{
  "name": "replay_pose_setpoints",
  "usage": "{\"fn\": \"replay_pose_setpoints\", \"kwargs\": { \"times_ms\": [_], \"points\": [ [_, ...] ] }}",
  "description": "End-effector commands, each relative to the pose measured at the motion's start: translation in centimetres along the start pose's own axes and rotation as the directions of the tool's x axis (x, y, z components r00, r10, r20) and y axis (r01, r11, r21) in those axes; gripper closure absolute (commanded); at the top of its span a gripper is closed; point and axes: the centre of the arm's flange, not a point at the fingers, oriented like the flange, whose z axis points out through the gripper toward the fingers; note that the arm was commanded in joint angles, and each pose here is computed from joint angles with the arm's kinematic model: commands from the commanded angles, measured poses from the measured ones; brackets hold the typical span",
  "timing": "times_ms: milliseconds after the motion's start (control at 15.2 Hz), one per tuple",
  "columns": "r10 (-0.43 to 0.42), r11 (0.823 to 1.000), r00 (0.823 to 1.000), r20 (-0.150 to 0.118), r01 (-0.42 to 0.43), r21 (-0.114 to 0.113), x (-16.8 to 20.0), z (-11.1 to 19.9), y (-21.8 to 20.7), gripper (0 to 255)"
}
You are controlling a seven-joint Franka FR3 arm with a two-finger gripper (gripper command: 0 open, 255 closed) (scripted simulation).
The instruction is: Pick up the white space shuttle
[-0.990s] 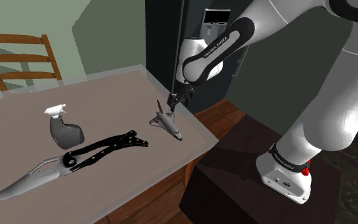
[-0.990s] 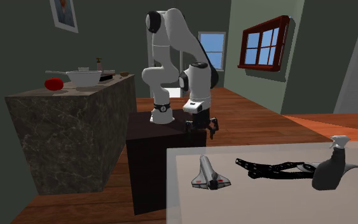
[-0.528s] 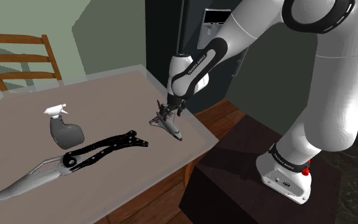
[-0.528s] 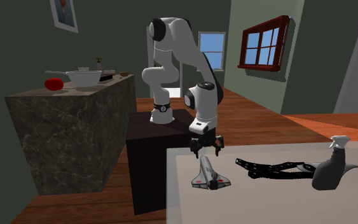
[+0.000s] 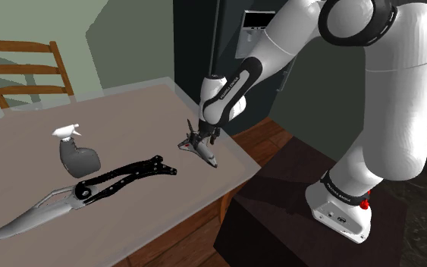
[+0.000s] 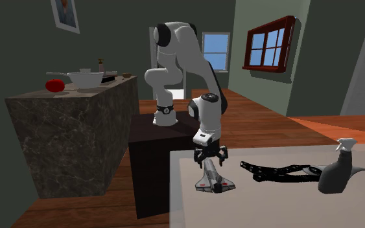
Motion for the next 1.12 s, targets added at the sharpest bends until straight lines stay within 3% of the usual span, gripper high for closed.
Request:
{"fn": "replay_pose_setpoints", "kwargs": {
  "times_ms": [0, 594, 1056],
  "points": [
    [0.0, 1.0, 1.0, 0.0, 0.0, 0.0, 0.0, 0.2, 0.0, 255],
    [0.0, 1.0, 1.0, 0.0, 0.0, 0.0, 0.0, 0.2, 0.0, 255],
    [0.0, 1.0, 1.0, 0.0, 0.0, 0.0, -0.3, -3.5, -0.3, 255]
  ]
}}
